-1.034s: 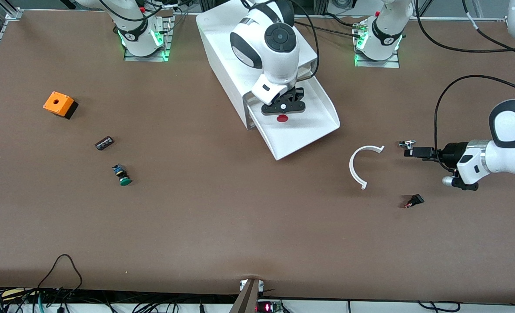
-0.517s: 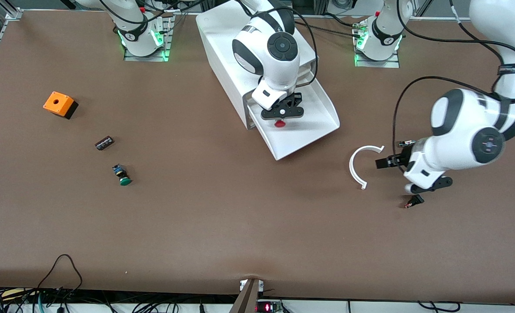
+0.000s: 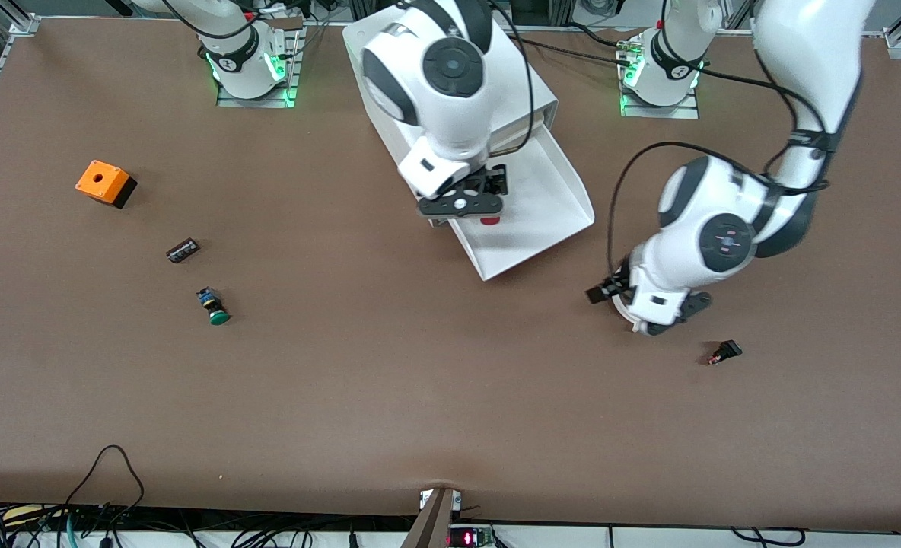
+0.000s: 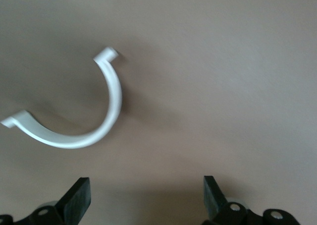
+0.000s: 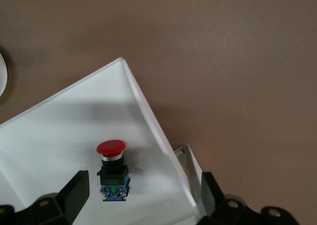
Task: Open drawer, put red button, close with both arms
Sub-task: 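Push the drawer shut with the left gripper while the right gripper withdraws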
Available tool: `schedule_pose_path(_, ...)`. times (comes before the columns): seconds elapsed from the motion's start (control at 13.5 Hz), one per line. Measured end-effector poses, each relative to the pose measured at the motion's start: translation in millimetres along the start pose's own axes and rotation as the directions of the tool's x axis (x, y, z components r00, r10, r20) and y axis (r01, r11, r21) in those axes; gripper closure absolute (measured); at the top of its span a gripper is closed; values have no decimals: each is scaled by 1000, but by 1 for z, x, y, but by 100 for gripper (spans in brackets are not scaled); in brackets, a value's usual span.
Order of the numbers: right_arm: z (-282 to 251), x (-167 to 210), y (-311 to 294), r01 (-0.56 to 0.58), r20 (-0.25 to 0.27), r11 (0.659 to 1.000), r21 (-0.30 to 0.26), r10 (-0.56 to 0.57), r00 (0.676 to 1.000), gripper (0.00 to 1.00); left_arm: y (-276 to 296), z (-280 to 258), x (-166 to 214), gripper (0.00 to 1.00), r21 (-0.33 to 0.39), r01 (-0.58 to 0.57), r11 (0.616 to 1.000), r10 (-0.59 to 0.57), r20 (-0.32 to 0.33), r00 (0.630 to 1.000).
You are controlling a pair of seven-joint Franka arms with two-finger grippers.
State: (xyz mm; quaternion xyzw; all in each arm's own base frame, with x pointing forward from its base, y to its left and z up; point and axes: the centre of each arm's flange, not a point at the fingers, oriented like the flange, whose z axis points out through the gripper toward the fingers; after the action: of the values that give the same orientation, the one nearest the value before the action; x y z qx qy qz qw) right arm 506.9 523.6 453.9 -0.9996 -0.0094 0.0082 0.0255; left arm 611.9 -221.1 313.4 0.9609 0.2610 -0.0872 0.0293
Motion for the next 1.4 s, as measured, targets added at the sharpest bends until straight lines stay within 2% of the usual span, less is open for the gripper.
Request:
schedule_pose_path(0.15, -39, 32, 49, 18, -14, 1000, 15, -18, 1000, 0, 29, 20, -29, 0, -6, 13, 1000, -13, -23, 1000)
schedule_pose_path(0.3, -73, 58, 106, -17, -15, 1000, 19, 17, 1000, 0, 50, 46, -57, 0, 12, 35, 999, -35, -72, 997)
schedule_pose_path(0.52, -103, 83, 185, -37, -21, 999, 12, 37, 999, 0, 69, 80, -95, 0, 34, 57, 998, -54, -77, 996)
schedule_pose_path(0.59, -112, 85, 205, -13, -20, 1000, 13, 13, 1000, 0, 72, 83, -102, 0, 37, 52, 998, -49, -73, 996)
schedule_pose_path(0.89, -139, 94, 306, 87, -12, 993, 80, -87, 996, 0, 88, 85, -141, 0, 28, 38, 999, -36, -45, 998)
schedule_pose_path(1.18, -149, 77, 398, 178, -3, 978, 109, -178, 984, 0, 103, 91, -197, 0, 30, 17, 999, -17, -6, 1000)
schedule_pose_path(1.4, -144, 67, 435, 221, 14, 971, 90, -223, 975, 0, 113, 92, -234, 0, 28, 9, 1000, -9, 12, 1000)
